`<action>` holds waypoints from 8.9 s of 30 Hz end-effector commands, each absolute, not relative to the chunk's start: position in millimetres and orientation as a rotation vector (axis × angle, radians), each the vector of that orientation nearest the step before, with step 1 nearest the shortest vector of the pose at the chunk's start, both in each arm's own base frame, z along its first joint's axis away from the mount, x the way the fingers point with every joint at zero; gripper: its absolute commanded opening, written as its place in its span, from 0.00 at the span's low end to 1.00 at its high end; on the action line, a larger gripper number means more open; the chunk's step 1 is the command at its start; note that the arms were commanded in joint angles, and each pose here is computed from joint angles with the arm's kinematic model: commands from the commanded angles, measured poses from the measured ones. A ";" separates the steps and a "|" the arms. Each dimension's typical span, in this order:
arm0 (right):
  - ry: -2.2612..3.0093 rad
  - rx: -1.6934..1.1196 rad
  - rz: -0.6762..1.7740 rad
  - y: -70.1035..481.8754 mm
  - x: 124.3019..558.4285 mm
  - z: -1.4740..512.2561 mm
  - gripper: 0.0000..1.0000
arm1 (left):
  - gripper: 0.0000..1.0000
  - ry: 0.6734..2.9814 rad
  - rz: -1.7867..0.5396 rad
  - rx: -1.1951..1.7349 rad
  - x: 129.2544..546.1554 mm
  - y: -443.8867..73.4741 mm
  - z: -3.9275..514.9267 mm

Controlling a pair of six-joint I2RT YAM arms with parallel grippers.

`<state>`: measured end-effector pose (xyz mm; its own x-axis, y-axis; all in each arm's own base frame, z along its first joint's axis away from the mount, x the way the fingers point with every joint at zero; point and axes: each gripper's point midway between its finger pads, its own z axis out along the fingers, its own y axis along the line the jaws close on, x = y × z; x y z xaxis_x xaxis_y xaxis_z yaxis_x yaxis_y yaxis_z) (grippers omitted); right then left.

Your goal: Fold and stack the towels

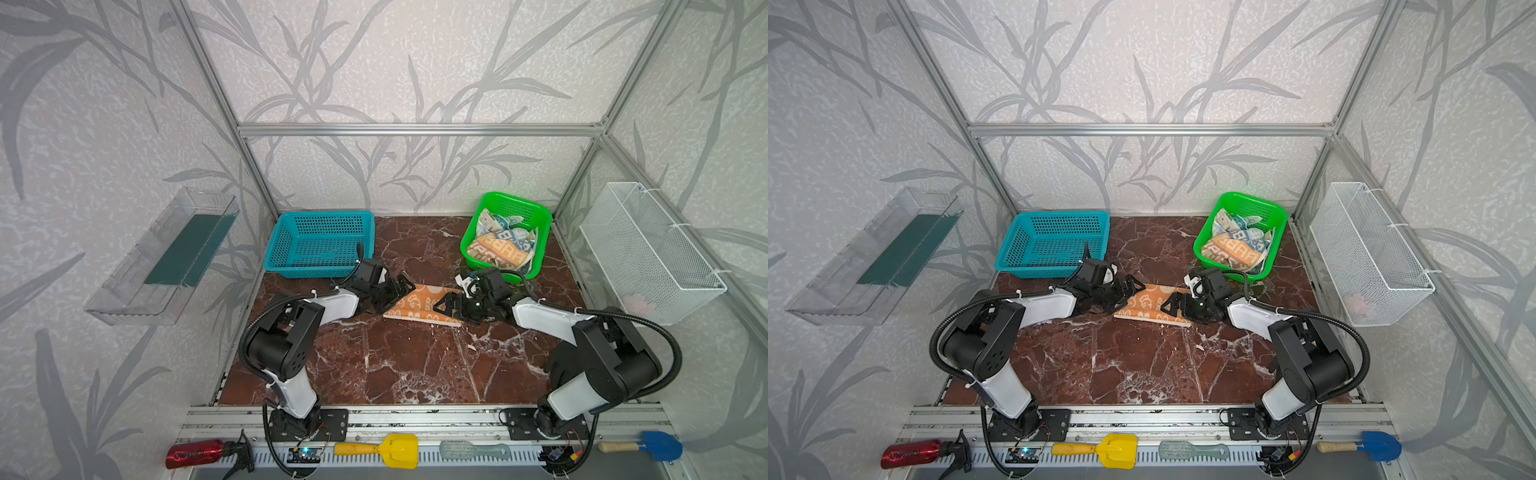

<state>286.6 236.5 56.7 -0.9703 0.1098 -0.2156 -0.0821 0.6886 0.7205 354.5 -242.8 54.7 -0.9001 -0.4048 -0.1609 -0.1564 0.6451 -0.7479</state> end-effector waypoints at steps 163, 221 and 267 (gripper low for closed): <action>2.466 -0.417 0.934 361.2 451.8 157.4 0.99 | 0.00 2.637 0.694 0.482 542.6 38.0 135.1; 2.425 -0.416 0.894 332.5 435.3 184.9 0.99 | 0.69 2.529 0.948 0.115 550.7 87.5 179.3; 2.579 0.405 0.108 11.2 483.9 88.1 0.65 | 0.99 2.038 -0.145 0.829 446.0 -421.6 194.7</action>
